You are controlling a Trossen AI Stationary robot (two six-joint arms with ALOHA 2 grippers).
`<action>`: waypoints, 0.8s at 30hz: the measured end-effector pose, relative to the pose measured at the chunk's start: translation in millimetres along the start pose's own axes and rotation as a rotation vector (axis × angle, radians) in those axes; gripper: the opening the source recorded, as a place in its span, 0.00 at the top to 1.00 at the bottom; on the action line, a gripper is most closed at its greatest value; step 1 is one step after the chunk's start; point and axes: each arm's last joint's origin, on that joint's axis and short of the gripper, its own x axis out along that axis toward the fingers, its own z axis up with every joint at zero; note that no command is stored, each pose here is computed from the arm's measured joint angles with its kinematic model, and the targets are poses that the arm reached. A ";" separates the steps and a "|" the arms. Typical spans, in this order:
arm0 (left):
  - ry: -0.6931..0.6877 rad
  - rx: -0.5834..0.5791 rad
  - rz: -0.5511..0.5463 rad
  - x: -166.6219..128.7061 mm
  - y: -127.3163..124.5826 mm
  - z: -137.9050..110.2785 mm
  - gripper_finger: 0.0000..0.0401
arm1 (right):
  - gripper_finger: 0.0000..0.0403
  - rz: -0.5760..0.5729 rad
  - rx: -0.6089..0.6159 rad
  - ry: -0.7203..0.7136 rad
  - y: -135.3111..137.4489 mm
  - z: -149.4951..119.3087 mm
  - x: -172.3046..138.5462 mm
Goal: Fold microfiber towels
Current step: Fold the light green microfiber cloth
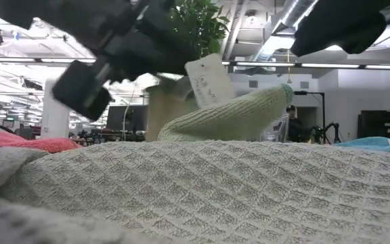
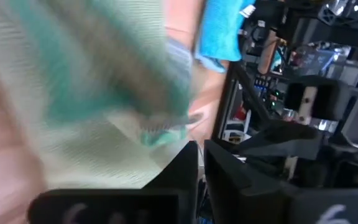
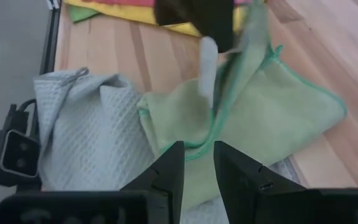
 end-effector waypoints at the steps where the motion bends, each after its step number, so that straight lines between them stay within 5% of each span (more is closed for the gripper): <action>1: 0.009 0.011 -0.003 1.9 -3.8 1.3 0.97 | 0.72 0.003 0.003 0.000 0.9 -0.7 -0.7; 10: 0.019 0.088 0.034 16.0 -24.6 18.0 1.00 | 0.71 0.011 0.007 0.001 3.3 -2.6 -2.7; 24: 0.020 0.176 0.067 25.7 -44.5 33.9 1.00 | 0.53 -0.037 0.083 0.041 -2.3 -11.1 34.6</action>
